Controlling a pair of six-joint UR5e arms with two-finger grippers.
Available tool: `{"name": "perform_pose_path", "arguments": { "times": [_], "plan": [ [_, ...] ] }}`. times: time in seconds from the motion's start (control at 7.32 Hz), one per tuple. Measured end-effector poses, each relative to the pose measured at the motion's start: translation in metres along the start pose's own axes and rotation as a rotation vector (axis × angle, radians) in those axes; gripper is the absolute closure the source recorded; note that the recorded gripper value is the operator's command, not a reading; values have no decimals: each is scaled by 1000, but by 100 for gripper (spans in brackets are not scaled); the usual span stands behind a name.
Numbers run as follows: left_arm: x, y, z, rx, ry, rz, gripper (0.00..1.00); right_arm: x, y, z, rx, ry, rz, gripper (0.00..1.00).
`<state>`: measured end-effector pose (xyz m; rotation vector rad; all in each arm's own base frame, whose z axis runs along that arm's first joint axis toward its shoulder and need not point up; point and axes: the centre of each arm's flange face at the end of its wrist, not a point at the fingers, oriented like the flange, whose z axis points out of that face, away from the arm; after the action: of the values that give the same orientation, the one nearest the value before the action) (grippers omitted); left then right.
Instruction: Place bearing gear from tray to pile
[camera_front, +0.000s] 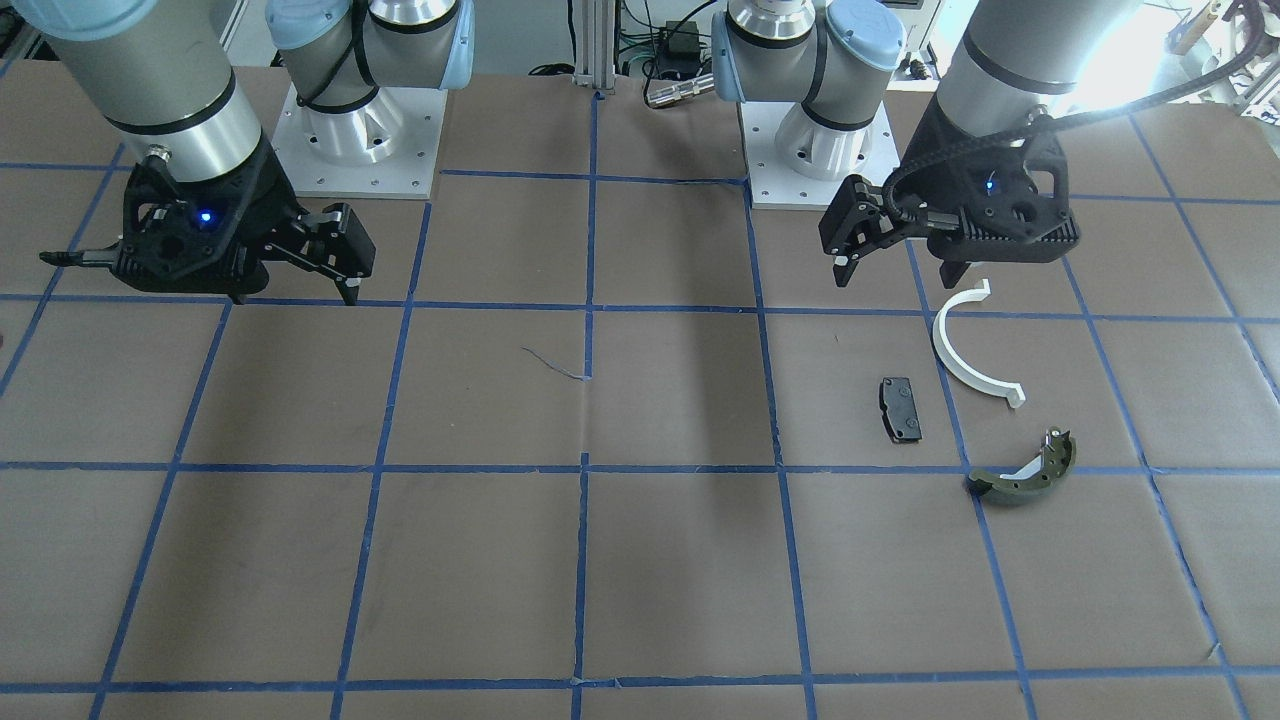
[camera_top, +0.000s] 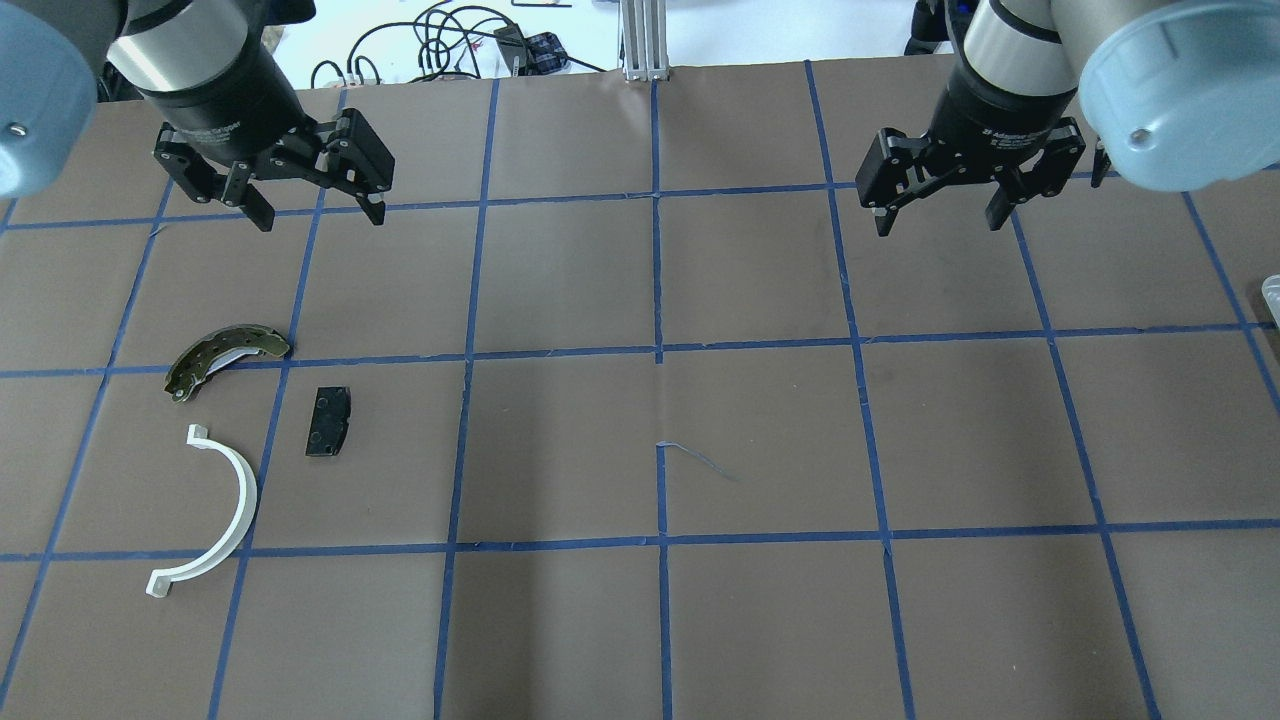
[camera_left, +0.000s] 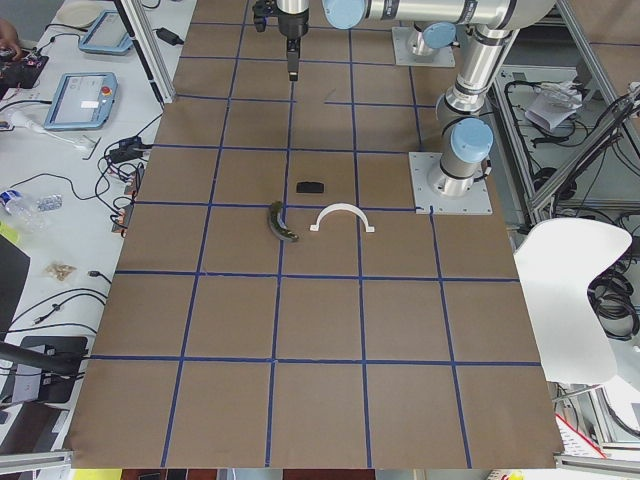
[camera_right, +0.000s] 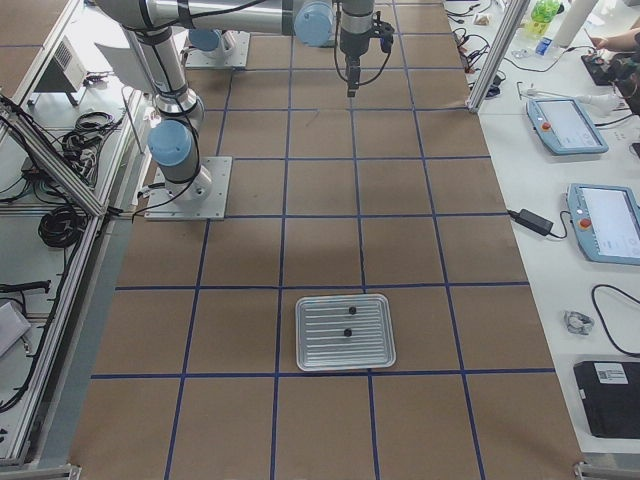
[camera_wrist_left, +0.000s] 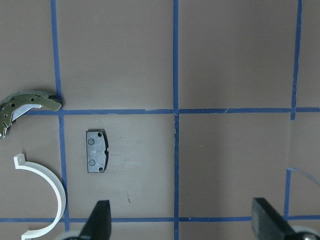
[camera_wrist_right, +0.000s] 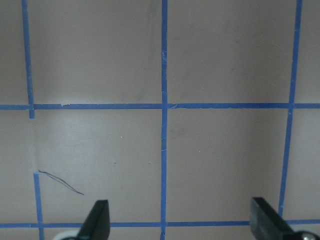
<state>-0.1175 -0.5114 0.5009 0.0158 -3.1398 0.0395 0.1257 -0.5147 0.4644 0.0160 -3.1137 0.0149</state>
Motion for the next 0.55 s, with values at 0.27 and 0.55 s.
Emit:
{"name": "perform_pose_path", "arguments": {
  "times": [0.27, 0.55],
  "plan": [
    [1, 6, -4, 19, -3, 1, 0, 26, -8, -10, 19, 21, 4, 0],
    [1, 9, -5, 40, -6, 5, 0, 84, -20, -14, 11, 23, -57, 0]
  ]
}}
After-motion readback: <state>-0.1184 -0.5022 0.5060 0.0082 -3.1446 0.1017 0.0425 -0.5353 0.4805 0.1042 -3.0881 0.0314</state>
